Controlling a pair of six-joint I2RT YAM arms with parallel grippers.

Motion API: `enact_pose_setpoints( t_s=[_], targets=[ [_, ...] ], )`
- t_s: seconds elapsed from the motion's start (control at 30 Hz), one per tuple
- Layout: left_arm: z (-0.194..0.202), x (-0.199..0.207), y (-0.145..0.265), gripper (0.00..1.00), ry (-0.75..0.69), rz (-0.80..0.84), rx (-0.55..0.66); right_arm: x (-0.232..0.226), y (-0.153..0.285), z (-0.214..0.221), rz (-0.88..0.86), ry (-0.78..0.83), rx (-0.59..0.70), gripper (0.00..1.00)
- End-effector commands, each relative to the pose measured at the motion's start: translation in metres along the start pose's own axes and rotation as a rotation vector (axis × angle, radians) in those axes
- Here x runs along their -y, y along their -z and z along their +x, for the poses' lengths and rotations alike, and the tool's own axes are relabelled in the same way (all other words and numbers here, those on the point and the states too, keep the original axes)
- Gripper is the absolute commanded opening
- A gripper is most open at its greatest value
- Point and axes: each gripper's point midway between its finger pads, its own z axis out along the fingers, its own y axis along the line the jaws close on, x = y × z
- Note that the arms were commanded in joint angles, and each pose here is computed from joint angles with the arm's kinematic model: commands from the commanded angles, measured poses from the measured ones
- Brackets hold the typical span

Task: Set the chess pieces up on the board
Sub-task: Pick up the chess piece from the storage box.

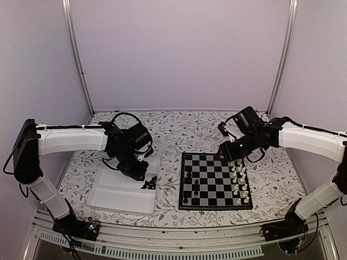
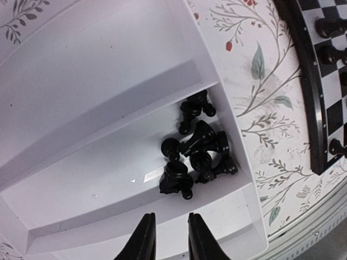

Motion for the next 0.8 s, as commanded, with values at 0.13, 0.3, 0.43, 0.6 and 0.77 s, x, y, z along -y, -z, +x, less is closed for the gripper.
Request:
enact_pose_setpoints(
  t_s=[0.13,0.3,0.43,0.6,0.77],
  targets=[
    [-0.022,0.01,-0.015,0.25,0.0,0.062,0.042,-0.006,0.004,-0.013,-0.021,-0.011,0.018,0.43],
    [-0.026,0.004,-0.033,0.25,-0.002,0.033,0.008,-0.005,0.005,-0.011,-0.017,-0.019,0.015,0.43],
    [-0.025,0.001,-0.039,0.25,0.001,0.027,-0.002,-0.003,0.007,-0.007,-0.009,-0.026,0.015,0.43],
    [-0.024,0.001,-0.047,0.22,0.001,0.039,-0.013,-0.001,0.009,-0.003,-0.007,-0.04,0.016,0.43],
    [-0.025,0.003,-0.052,0.19,-0.005,0.045,-0.018,-0.001,0.009,-0.003,-0.009,-0.048,0.018,0.43]
  ],
)
